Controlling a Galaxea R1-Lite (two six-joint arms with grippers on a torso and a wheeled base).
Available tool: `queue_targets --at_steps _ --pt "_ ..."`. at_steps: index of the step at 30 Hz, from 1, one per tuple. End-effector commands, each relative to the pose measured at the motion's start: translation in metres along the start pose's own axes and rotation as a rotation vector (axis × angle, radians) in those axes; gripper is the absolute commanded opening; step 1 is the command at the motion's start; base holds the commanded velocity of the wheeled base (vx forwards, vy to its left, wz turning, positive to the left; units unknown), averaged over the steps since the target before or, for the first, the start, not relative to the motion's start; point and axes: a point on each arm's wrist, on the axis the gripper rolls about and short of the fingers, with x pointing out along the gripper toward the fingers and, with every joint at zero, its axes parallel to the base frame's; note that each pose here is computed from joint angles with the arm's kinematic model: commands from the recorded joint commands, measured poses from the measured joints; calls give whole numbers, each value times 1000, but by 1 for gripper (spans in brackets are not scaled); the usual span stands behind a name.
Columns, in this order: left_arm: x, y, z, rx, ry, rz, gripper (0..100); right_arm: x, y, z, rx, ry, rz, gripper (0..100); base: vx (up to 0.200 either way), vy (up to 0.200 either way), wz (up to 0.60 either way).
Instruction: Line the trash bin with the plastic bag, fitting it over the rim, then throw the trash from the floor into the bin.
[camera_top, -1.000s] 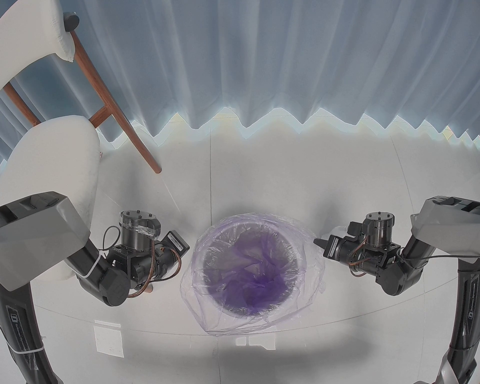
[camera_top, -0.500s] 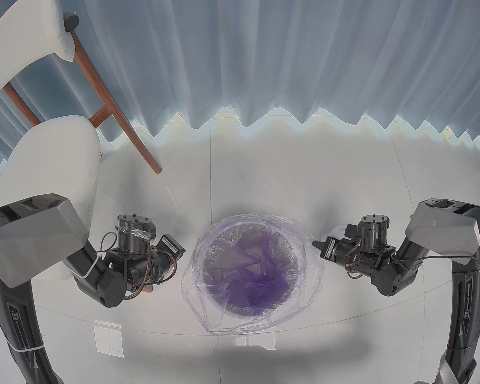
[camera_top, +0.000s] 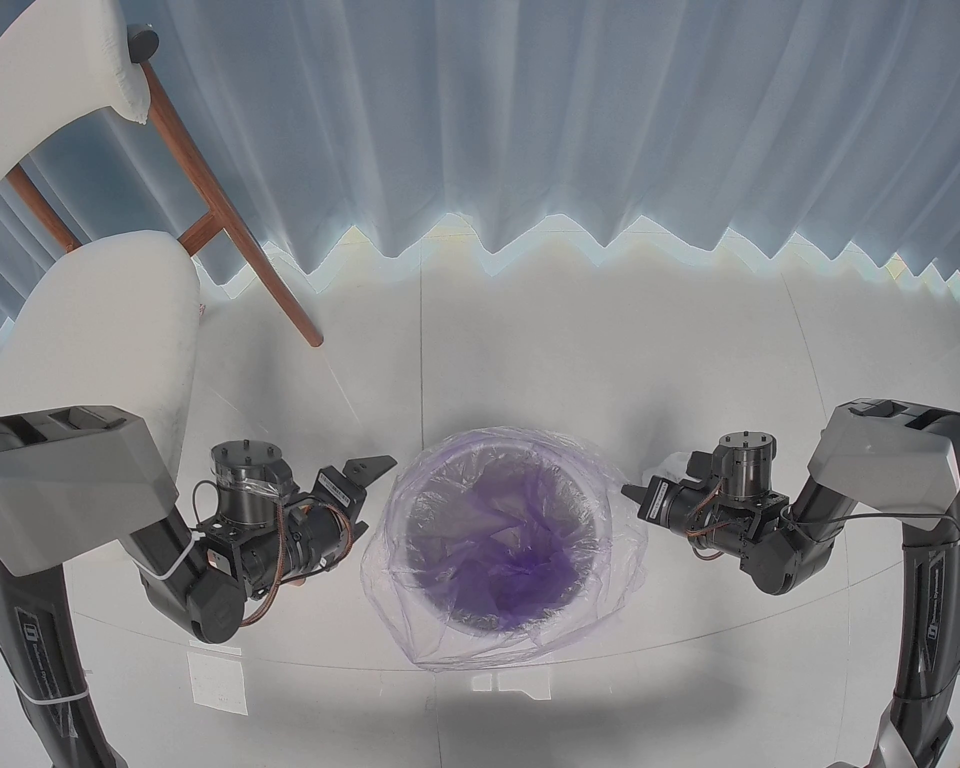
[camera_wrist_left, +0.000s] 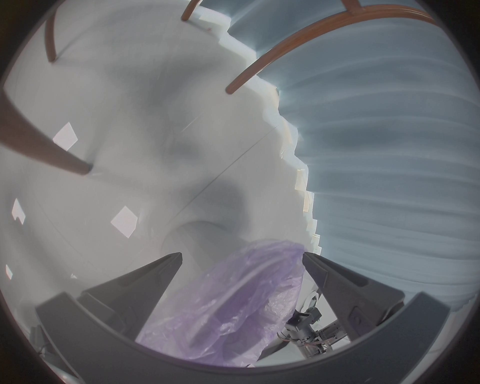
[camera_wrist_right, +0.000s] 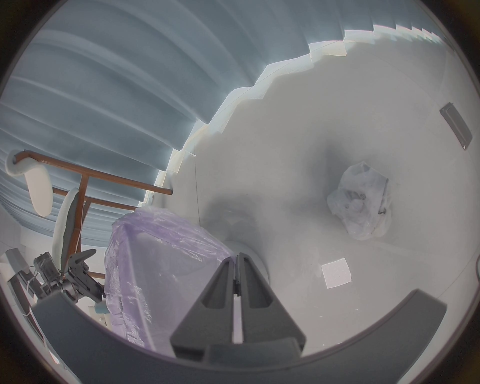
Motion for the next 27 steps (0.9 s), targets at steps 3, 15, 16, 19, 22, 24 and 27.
queue_targets --at_steps 3,15,16,19,22,24,27 --pt "9 8 -14 -46 54 15 100 -1 1 0 -1 1 1 0 0 0 0" --pt "12 6 -14 -60 45 -18 0 -4 0 -5 -5 12 -4 0 0 0 0" --pt "12 6 -14 -60 45 -18 0 -4 0 -5 -5 12 -4 0 0 0 0" --pt "12 7 -13 -61 41 -16 0 -4 0 -5 -7 12 -2 0 0 0 0" --pt "13 6 -11 -60 35 -19 0 -4 -1 -4 -7 9 -2 0 0 0 0" --pt "14 7 -9 -62 28 -21 0 -3 1 -2 -7 1 1 0 0 0 0" --pt "17 8 -4 -63 9 -22 0 1 2 3 -1 -11 9 0 0 0 0"
